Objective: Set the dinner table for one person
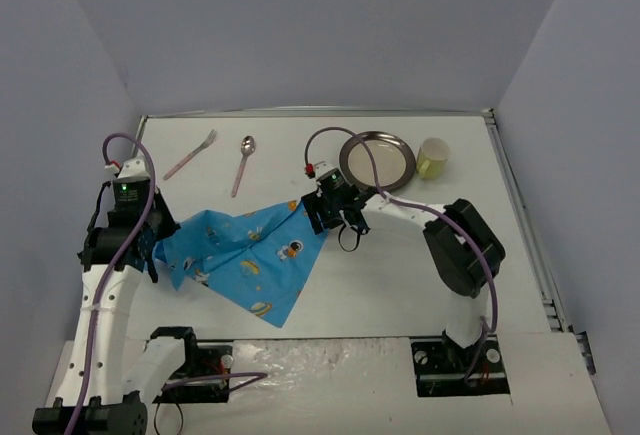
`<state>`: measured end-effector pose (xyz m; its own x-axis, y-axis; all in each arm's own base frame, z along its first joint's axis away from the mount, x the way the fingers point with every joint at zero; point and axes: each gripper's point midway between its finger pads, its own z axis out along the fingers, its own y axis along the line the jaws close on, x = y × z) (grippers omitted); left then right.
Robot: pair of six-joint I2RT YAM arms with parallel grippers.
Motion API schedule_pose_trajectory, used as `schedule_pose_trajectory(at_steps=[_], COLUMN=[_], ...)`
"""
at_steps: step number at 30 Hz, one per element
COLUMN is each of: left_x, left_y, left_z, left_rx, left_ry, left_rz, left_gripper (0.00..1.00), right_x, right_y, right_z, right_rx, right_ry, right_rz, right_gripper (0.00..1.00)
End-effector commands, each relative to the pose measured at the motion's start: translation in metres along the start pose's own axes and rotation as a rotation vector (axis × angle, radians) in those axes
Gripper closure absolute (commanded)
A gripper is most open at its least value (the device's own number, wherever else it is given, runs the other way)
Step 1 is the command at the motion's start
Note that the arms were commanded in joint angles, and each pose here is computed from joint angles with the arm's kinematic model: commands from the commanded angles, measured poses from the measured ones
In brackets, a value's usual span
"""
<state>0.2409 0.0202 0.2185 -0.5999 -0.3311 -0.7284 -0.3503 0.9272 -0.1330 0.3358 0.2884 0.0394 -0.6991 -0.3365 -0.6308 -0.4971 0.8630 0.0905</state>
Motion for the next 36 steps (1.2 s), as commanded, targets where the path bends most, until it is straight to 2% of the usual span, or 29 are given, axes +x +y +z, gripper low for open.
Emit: schedule_pose_trajectory(at_steps=[1,6,14,19,21,25,27,34,35,36], left_x=[-0.016,-0.017,-0.015,-0.016,-0.016,-0.018,-0.018,-0.021,-0.022,-0.025], left_y=[-0.004,-0.004,-0.003,-0.003,-0.002,-0.002,-0.002,-0.001,-0.001,-0.002], left_z=[-0.014,-0.018,-0.021,-0.023,-0.023,-0.025,-0.024,-0.026,-0.027,-0.027], left_rx=[0.025,0.030,0.030,0.033,0.030,0.029,0.027,0.024,0.023,0.024], left_ry=[-0.058,-0.063,-0.060,-0.063,-0.062,-0.066,-0.065,-0.073,-0.078,-0.083], left_rz=[-0.019,-0.020,-0.017,-0.017,-0.014,-0.010,-0.008,-0.012,-0.013,-0.016], left_gripper=[1.00,1.00,1.00,1.00,1.00,1.00,1.00,1.00,1.00,1.00], right_x=[-0.037,-0.040,-0.046,-0.037,-0.029,-0.004,0.007,0.009,0.003,-0.005], right_y=[-0.012,-0.027,-0.035,-0.029,-0.027,-0.026,-0.021,-0.024,-0.025,-0.025], right_z=[0.022,0.038,0.040,0.048,0.052,0.061,0.063,0.051,0.047,0.042], right_rx=[0.062,0.148,0.194,0.144,0.122,0.056,0.014,0.015,0.020,0.024], right_ry=[-0.073,-0.071,-0.087,-0.060,-0.040,0.034,0.065,0.068,0.054,0.036], right_rz=[-0.066,-0.090,-0.107,-0.092,-0.081,-0.038,-0.029,-0.036,-0.040,-0.045], right_gripper=[0.39,0.38,0.34,0.29,0.24,0.25,0.32,0.90,0.97,0.99])
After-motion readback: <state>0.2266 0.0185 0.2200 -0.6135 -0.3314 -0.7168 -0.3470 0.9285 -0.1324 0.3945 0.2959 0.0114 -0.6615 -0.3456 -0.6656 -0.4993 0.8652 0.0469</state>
